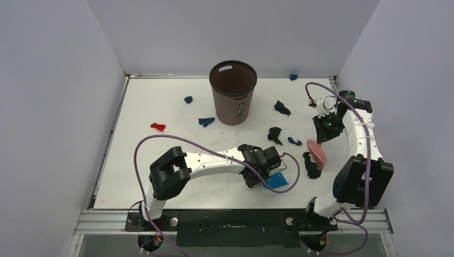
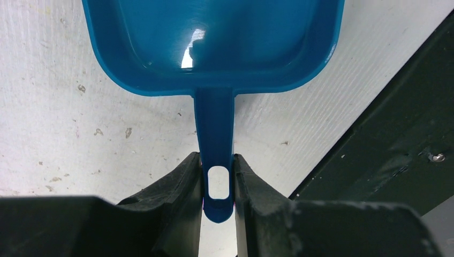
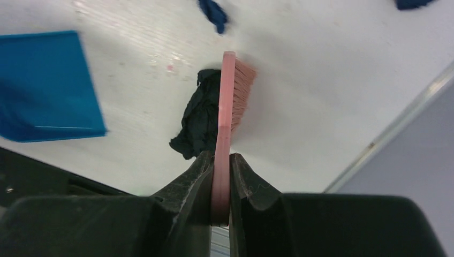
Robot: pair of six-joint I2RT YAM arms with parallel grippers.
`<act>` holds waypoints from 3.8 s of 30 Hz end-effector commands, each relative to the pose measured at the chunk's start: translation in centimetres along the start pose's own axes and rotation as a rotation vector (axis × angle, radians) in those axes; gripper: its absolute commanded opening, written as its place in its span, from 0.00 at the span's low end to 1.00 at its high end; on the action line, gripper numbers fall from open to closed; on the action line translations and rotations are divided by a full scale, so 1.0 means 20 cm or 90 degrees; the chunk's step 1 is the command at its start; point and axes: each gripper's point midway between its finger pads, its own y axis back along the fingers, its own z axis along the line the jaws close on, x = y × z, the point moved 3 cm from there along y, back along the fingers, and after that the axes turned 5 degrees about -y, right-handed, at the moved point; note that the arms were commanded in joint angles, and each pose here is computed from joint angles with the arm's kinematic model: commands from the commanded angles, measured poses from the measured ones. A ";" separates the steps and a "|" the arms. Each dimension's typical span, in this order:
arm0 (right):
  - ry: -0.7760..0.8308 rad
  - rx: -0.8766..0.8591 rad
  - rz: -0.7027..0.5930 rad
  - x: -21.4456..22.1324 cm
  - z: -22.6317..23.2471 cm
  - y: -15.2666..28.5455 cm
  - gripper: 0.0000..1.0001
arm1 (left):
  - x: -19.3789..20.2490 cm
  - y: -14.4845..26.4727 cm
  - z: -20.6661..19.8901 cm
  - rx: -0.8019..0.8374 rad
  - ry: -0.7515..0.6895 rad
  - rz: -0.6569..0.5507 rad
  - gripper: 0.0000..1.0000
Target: Sweep away the paper scraps from the table
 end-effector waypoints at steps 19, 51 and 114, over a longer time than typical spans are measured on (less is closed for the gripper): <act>0.042 -0.253 -0.058 -0.28 0.55 0.16 0.05 | -0.20 0.02 0.02 -0.021 0.016 -0.070 0.00; 0.205 -0.030 -0.088 -0.74 0.64 -0.25 0.05 | -0.07 0.08 0.52 -0.024 0.121 0.001 0.00; 0.177 0.019 0.018 -0.37 0.05 -0.22 0.05 | -0.10 0.06 0.18 -0.042 -0.017 0.067 0.00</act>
